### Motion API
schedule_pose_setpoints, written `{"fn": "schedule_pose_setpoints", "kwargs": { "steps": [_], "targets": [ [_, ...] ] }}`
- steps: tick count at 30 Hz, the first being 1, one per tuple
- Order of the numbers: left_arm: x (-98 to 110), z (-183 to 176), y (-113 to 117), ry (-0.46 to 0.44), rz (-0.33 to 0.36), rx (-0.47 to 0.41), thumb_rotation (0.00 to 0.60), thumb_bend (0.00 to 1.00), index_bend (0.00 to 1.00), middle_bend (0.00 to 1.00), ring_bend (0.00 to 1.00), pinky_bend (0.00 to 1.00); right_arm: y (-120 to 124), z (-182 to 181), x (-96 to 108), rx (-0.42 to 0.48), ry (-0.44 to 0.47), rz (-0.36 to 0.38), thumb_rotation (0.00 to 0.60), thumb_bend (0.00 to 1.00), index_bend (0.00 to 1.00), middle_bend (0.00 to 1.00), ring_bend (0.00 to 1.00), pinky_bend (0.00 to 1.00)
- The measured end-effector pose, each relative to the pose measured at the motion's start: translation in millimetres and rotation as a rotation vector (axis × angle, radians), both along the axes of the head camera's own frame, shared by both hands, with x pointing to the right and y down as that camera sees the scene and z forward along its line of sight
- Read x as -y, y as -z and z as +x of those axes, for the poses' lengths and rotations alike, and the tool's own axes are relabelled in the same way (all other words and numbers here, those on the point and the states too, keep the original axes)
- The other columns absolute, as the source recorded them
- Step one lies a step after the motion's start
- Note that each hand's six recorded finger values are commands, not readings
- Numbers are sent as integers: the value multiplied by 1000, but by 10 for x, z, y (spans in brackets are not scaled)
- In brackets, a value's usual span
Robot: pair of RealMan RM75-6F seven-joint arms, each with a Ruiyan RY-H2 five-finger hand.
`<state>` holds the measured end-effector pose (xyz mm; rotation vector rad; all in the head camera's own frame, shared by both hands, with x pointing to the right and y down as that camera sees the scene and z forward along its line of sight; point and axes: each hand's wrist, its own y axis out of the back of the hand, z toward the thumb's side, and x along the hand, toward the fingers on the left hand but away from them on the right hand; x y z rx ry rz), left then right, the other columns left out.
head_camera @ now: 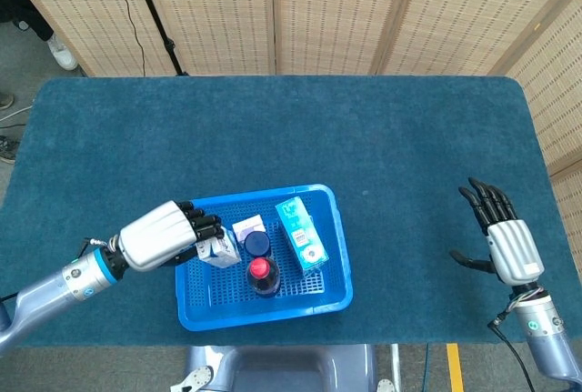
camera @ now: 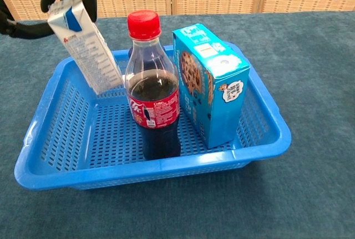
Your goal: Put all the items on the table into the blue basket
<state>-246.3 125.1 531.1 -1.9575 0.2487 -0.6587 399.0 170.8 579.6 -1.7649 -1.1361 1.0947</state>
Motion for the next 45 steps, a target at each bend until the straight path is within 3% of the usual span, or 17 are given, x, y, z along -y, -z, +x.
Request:
{"fn": "schedule_pose_setpoints", "kwargs": {
  "steps": [13, 18, 22, 24, 26, 29, 36, 45],
  "targets": [
    [-284, 82, -409, -71, 4, 97, 600, 563, 653, 515, 439, 531, 34, 46, 17, 10, -9, 7, 600, 0, 44, 0, 0, 49],
    [-354, 141, -569, -83, 5, 102, 600, 482, 515, 349, 272, 337, 41, 53, 20, 5, -12, 12, 600, 0, 44, 0, 0, 43],
    [-363, 162, -662, -79, -10, 103, 600, 446, 449, 264, 192, 246, 46, 61, 21, 4, -15, 14, 600, 0, 44, 0, 0, 42],
    [-364, 151, -688, -77, -19, 110, 600, 401, 334, 146, 94, 161, 44, 70, 25, 2, -17, 13, 600, 0, 44, 0, 0, 42],
    [-364, 144, -695, -75, -25, 112, 600, 372, 262, 72, 42, 115, 41, 71, 28, 2, -17, 12, 600, 0, 44, 0, 0, 42],
    [-364, 134, -707, -70, -31, 112, 600, 362, 233, 20, 14, 103, 36, 69, 31, 1, -16, 11, 600, 0, 44, 0, 0, 42],
    [-375, 99, -676, -59, -53, 94, 600, 327, 32, 0, 0, 82, 38, 64, 26, 1, -14, 12, 600, 0, 44, 0, 0, 42],
    [-175, -194, -345, 67, -19, 24, 600, 314, 0, 0, 0, 33, 38, 32, 8, 7, -4, 8, 600, 0, 44, 0, 0, 42]
  ]
}}
